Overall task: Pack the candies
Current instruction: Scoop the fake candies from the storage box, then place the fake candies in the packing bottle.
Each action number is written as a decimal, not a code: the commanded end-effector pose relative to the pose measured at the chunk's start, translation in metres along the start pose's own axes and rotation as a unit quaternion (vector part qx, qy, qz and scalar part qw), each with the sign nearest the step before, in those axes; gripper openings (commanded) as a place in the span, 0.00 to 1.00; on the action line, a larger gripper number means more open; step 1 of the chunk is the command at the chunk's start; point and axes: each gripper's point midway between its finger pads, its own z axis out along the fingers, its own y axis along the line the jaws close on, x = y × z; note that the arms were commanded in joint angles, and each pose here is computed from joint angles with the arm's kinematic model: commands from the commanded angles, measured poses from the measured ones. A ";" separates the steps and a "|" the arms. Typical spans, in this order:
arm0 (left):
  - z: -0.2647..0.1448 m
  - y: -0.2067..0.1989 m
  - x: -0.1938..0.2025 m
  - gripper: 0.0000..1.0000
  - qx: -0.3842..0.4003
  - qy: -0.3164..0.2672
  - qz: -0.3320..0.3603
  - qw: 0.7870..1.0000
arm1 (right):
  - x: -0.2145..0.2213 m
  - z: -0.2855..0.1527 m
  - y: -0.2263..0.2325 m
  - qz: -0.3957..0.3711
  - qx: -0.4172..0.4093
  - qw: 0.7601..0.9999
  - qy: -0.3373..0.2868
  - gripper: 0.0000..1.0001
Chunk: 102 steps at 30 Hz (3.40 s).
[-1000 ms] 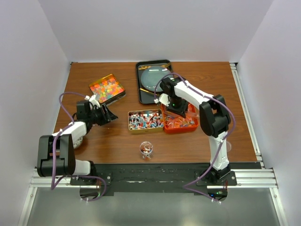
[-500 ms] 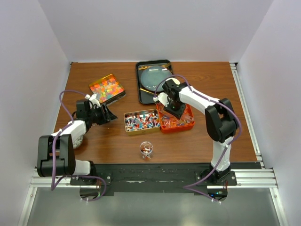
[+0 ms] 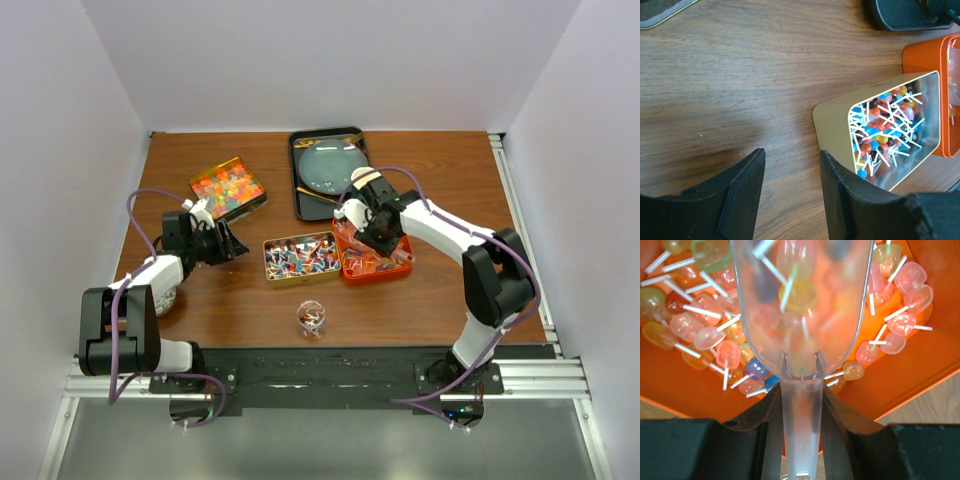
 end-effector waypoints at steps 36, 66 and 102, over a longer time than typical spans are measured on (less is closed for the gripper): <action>-0.006 -0.014 -0.035 0.56 0.024 -0.058 0.015 0.998 | -0.020 -0.152 0.065 -0.411 -0.055 0.909 -0.029 0.00; -0.027 -0.033 -0.064 0.56 0.039 -0.112 0.007 0.993 | -0.030 -0.178 0.080 -0.618 0.083 0.759 0.188 0.00; -0.058 -0.098 -0.063 0.02 0.203 -0.098 0.044 0.973 | -0.032 -0.213 0.080 -0.572 0.097 0.805 0.124 0.00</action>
